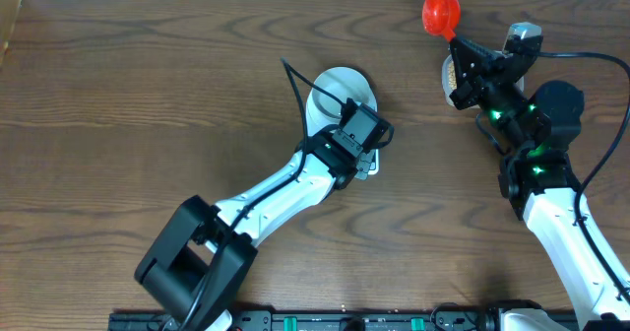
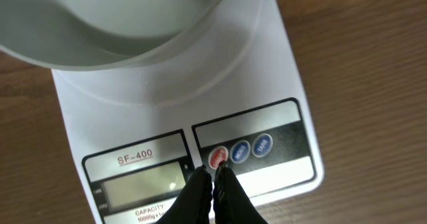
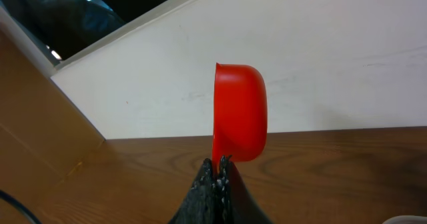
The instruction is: Scoop item into bowl and weigh 50g on scale
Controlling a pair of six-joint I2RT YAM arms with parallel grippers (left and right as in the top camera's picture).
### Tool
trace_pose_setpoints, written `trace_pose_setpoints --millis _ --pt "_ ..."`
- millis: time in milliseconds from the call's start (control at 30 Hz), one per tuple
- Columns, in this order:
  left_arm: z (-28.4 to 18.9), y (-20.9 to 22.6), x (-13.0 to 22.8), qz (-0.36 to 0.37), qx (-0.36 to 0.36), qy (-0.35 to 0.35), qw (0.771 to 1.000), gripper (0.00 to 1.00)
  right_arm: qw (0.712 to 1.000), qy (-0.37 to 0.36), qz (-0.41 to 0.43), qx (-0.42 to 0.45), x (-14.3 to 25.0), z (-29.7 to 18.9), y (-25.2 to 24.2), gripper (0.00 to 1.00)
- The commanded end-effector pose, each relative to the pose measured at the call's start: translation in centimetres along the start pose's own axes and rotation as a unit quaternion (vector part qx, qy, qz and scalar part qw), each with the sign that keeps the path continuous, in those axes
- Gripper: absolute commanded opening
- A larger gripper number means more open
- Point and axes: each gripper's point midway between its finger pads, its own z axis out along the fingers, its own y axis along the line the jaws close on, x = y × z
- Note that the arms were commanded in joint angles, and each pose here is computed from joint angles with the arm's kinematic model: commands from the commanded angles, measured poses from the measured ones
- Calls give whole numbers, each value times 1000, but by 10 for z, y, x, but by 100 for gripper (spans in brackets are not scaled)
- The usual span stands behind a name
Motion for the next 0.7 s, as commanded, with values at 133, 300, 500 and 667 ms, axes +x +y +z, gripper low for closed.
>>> trace_pose_setpoints --millis 133,300,500,667 --pt "22 1 -4 33 -16 1 999 7 1000 -6 -10 4 -6 3 -2 1" --pt "23 0 -5 34 -15 -2 999 7 1000 -6 -10 4 -6 3 -2 1" --pt "23 0 -5 34 -15 -2 999 7 1000 -6 -11 4 -6 3 -2 1" --pt "23 0 -4 34 -15 0 999 7 1000 -6 -10 4 -6 3 -2 1"
